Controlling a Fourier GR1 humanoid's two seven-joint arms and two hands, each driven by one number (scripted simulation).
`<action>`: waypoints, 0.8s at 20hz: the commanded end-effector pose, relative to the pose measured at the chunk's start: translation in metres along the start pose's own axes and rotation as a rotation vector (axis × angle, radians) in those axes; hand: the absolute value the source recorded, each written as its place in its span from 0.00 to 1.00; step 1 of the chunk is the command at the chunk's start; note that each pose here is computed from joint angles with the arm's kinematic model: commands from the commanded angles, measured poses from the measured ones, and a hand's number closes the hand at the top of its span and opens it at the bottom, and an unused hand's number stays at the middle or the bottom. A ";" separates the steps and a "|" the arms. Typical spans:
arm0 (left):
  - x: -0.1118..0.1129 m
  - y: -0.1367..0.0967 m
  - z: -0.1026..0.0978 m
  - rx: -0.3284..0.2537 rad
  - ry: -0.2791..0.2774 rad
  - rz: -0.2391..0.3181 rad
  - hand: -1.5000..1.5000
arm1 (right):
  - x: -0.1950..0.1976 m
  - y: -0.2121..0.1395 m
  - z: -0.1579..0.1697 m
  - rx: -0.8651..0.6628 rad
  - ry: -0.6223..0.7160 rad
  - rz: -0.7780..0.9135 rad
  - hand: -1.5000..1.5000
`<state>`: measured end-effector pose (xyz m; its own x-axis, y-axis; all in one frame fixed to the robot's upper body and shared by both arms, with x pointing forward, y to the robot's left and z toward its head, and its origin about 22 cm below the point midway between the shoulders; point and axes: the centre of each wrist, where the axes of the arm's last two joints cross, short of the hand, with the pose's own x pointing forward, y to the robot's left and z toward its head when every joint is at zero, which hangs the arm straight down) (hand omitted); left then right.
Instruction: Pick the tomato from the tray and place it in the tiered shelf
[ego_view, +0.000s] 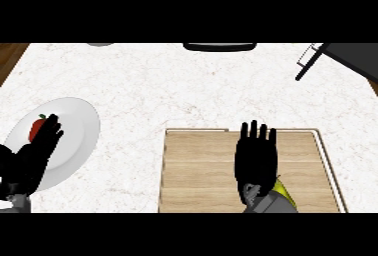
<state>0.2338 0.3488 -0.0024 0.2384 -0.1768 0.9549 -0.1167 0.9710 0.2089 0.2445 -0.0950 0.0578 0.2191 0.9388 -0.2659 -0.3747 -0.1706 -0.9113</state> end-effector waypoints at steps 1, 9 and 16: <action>-0.001 0.023 0.015 0.000 -0.013 -0.005 0.50 | -0.018 0.022 -0.006 0.013 0.045 0.007 0.00; -0.004 0.002 0.003 0.012 -0.006 -0.007 0.50 | -0.028 0.026 -0.001 0.063 0.028 -0.013 1.00; 0.008 -0.004 0.000 -0.010 -0.009 -0.005 0.50 | -0.016 0.023 -0.013 -0.036 0.008 0.036 1.00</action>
<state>0.2365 0.3478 -0.0023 0.2357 -0.1785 0.9553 -0.1131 0.9713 0.2094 0.2412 -0.1080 0.0504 0.2135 0.9501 -0.2275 -0.3518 -0.1425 -0.9252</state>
